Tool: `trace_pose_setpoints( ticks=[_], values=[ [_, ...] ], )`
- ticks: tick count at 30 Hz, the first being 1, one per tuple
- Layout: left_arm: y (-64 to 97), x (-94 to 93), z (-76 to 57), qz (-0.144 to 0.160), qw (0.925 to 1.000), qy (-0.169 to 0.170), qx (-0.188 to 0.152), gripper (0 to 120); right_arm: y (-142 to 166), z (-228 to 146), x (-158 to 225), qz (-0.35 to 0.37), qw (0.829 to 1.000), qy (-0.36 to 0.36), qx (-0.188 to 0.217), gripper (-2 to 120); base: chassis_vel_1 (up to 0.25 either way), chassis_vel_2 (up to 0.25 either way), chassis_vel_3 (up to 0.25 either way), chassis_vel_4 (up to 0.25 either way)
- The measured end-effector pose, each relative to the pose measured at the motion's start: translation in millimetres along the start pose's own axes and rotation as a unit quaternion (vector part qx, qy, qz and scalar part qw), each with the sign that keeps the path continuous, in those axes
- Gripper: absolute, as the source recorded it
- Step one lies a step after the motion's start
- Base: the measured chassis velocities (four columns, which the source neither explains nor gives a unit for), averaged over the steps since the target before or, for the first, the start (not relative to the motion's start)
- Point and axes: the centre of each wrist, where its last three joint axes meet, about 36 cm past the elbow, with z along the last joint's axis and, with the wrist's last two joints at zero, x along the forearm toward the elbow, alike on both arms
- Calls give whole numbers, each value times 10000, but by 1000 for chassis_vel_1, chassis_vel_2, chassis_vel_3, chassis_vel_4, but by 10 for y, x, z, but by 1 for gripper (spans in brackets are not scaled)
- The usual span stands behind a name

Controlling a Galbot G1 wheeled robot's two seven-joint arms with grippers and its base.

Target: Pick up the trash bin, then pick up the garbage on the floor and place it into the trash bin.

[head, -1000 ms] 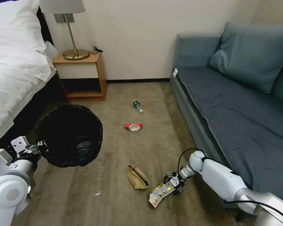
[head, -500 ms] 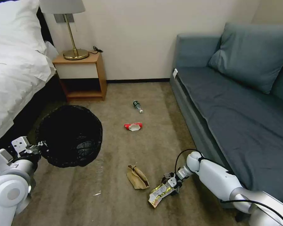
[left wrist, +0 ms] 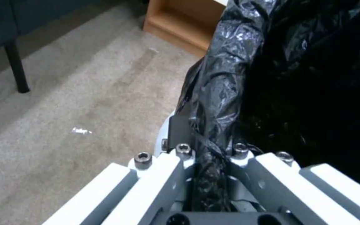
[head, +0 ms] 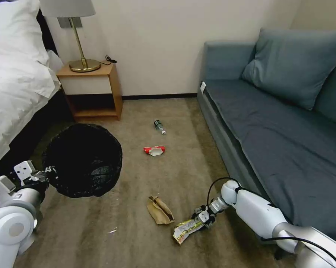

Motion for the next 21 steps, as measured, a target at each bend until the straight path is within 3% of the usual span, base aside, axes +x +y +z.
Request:
trace_pose_setpoints(
  ticks=[3, 15, 21],
  values=[
    [-16, -2, 6, 18, 10000, 5, 0, 1, -9, -15, 14, 167, 9999, -16, -25, 45, 0, 0, 0, 0],
    [-88, 16, 14, 51, 10000, -25, -11, 1, 50, 75, 309, 310, 9995, 50, -26, 0, 11, 17, 12, 10],
    [-105, 20, -4, 50, 10000, -46, -17, 1, 121, 130, 397, 357, 9993, 96, -71, 0, 0, 0, 0, 0]
  ],
)
